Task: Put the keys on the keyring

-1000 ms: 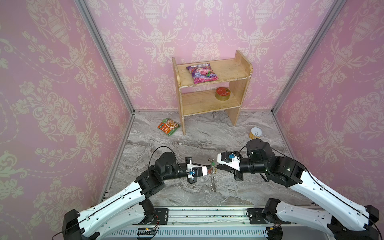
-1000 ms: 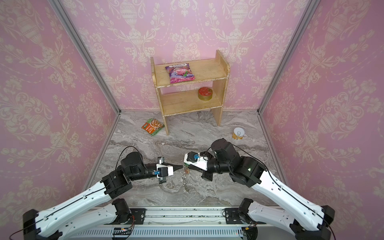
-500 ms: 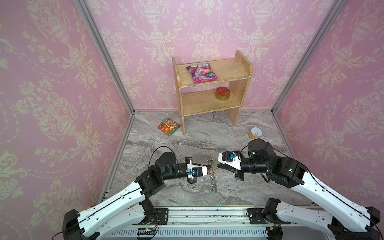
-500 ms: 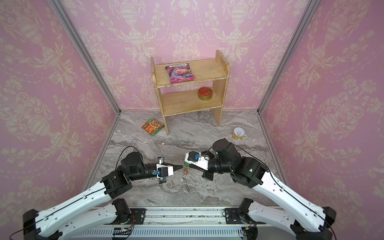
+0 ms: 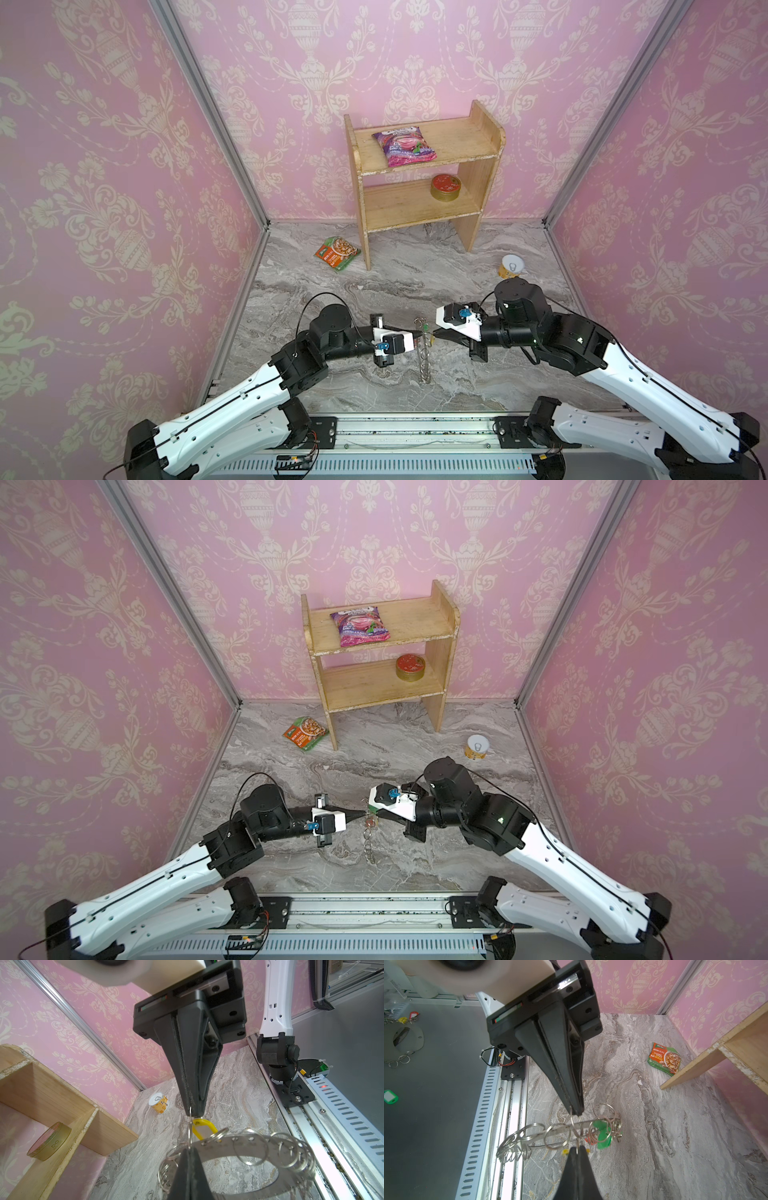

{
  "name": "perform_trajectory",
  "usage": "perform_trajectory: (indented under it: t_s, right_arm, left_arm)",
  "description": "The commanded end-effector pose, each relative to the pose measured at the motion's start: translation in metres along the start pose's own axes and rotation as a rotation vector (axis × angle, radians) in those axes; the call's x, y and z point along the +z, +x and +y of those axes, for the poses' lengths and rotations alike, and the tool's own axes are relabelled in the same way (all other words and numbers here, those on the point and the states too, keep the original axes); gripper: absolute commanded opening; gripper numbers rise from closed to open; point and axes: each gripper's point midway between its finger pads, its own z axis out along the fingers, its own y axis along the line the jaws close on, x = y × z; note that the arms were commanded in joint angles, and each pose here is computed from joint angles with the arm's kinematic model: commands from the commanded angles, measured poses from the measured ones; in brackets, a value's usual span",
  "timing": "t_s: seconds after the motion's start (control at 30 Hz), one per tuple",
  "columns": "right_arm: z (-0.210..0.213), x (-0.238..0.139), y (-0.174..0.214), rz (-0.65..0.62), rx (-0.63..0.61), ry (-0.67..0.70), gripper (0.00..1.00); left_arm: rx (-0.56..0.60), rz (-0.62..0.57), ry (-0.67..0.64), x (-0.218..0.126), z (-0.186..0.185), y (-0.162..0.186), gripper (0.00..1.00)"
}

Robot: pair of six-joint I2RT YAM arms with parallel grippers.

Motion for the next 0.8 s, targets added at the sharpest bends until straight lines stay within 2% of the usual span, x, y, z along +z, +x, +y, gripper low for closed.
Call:
perform_trajectory:
  t_s: [0.0,0.3,0.77]
  right_arm:
    - [0.0018,-0.0011,-0.0135,-0.04,-0.002,-0.017,0.0]
    - [-0.0048,-0.0075,-0.0135,-0.037,-0.016,0.036,0.0]
    - [-0.0038,-0.0062,-0.0165,-0.047,-0.02,0.023,0.0]
  left_arm:
    - [0.023,-0.042,-0.02,-0.0039,0.0051,-0.0122,0.0]
    - [0.027,-0.038,-0.023,-0.005,0.0056,-0.0126,0.0]
    - [0.021,-0.036,-0.023,-0.0045,0.0062,-0.0126,0.0]
